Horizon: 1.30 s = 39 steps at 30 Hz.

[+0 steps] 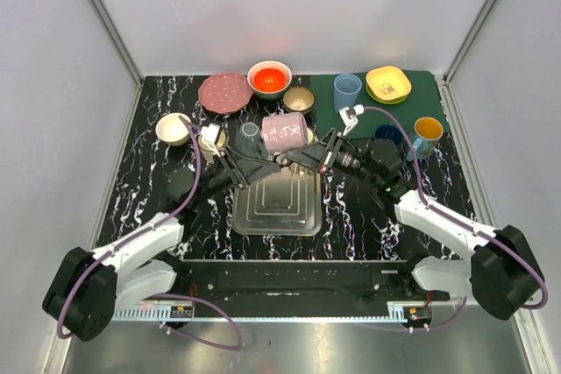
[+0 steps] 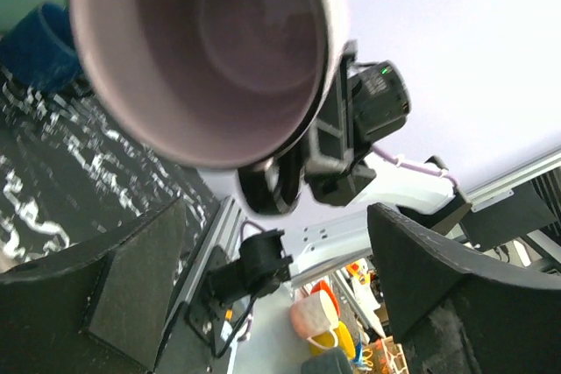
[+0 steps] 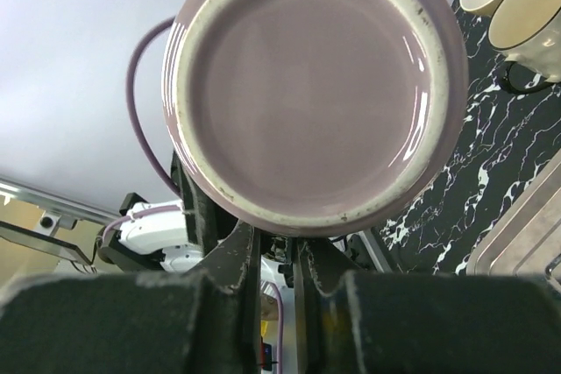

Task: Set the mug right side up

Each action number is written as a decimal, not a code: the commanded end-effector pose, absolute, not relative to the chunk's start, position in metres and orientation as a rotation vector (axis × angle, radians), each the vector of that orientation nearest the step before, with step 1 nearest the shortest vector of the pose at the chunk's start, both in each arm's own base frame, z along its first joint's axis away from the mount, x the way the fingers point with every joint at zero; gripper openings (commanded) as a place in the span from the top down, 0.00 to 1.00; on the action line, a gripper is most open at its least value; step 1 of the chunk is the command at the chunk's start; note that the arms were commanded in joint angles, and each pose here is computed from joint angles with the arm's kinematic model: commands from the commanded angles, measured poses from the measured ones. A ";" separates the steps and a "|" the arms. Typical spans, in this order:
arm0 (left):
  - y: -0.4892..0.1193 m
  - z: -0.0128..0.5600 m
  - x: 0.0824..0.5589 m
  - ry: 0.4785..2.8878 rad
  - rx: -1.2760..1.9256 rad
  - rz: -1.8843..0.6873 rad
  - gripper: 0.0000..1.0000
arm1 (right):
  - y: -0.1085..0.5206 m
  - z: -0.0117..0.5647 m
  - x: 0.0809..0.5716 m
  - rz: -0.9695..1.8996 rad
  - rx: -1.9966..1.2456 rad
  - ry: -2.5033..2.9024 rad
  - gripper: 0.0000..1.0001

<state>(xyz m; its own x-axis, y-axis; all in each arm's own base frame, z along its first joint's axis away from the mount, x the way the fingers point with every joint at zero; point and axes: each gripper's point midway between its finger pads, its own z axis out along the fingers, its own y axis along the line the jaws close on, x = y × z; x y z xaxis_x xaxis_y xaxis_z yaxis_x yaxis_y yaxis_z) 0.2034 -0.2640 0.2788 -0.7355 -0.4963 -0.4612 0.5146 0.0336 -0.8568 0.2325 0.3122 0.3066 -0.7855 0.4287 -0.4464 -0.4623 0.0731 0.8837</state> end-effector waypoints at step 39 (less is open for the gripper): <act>-0.278 0.358 0.217 1.454 0.274 -1.613 1.00 | 0.297 0.309 0.206 1.513 -0.348 1.787 0.60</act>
